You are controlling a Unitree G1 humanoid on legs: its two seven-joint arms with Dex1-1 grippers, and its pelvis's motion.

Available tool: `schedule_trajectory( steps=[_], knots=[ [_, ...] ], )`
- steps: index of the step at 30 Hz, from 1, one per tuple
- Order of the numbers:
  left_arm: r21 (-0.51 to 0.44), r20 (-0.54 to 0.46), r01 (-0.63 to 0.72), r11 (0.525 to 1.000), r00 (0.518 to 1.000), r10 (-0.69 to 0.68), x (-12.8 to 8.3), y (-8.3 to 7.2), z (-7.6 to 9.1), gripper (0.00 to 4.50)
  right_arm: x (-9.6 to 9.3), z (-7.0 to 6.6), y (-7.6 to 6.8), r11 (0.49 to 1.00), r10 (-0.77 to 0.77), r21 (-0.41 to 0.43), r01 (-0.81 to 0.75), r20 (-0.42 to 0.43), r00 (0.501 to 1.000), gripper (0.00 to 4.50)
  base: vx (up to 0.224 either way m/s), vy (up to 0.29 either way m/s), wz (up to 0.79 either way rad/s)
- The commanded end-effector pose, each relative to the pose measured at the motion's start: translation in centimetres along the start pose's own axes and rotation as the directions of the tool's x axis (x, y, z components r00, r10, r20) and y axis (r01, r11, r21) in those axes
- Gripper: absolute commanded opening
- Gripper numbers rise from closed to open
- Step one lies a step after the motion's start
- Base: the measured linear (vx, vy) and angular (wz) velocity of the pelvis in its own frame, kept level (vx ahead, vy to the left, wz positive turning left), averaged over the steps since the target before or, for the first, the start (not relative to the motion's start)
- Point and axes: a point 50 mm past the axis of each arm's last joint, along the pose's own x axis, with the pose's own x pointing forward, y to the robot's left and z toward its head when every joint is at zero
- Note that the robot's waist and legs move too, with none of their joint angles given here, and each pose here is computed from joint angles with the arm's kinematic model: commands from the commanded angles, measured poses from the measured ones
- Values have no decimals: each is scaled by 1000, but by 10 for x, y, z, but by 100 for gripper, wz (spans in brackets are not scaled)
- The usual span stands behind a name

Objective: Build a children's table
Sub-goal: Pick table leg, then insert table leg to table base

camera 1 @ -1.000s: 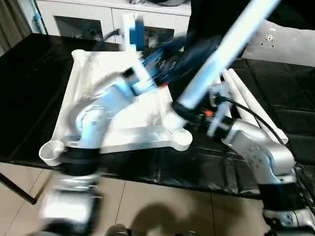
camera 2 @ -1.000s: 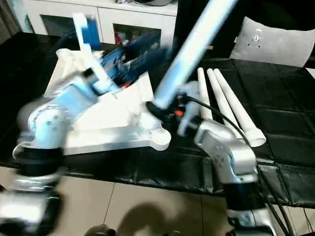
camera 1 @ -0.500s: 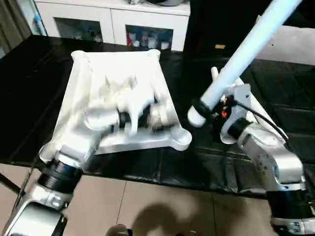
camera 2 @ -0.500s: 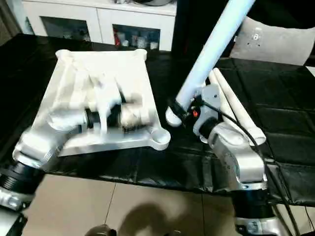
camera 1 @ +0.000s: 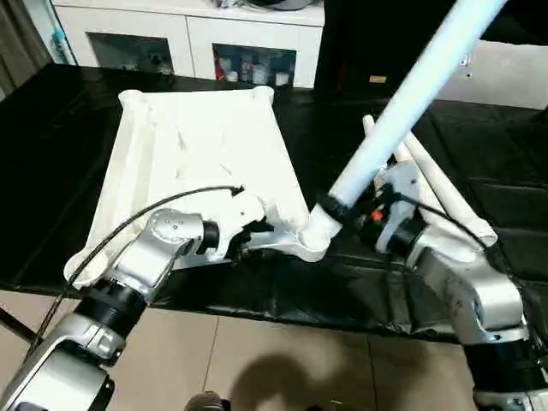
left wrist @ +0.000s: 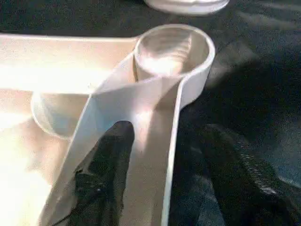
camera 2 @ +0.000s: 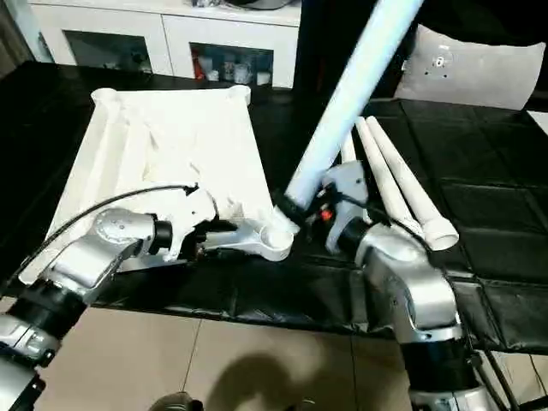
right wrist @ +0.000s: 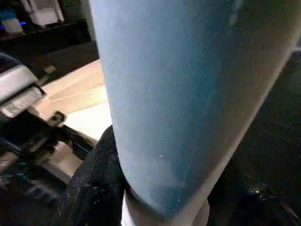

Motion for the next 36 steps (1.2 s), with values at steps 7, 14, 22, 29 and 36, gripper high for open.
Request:
schedule_trajectory(
  steps=[7, 14, 22, 29, 36],
  knots=[
    [14, -30, 18, 1000, 999, -17, 0, 7, 1, 175, 1, 5, 5, 999, 51, -17, -51, 9, 999, 189, 0, 0, 0],
    [-17, -66, 8, 1000, 998, -9, 2, 10, -4, 126, 6, 3, 4, 998, 49, -27, -50, -25, 998, 189, 0, 0, 0],
    [-14, -85, 18, 1000, 996, -19, 3, 13, -5, 68, 15, 1, 1, 998, 46, -42, -49, -77, 996, 189, 0, 0, 0],
    [77, -99, 86, 993, 992, -78, 2, 9, -1, 6, 21, -8, -3, 998, 43, -27, -47, -157, 987, 189, 0, 0, 0],
    [167, -69, 173, 971, 984, -164, 1, 1, 6, 0, 23, -16, -4, 996, 80, -13, -85, -229, 970, 189, 0, 0, 0]
  ],
)
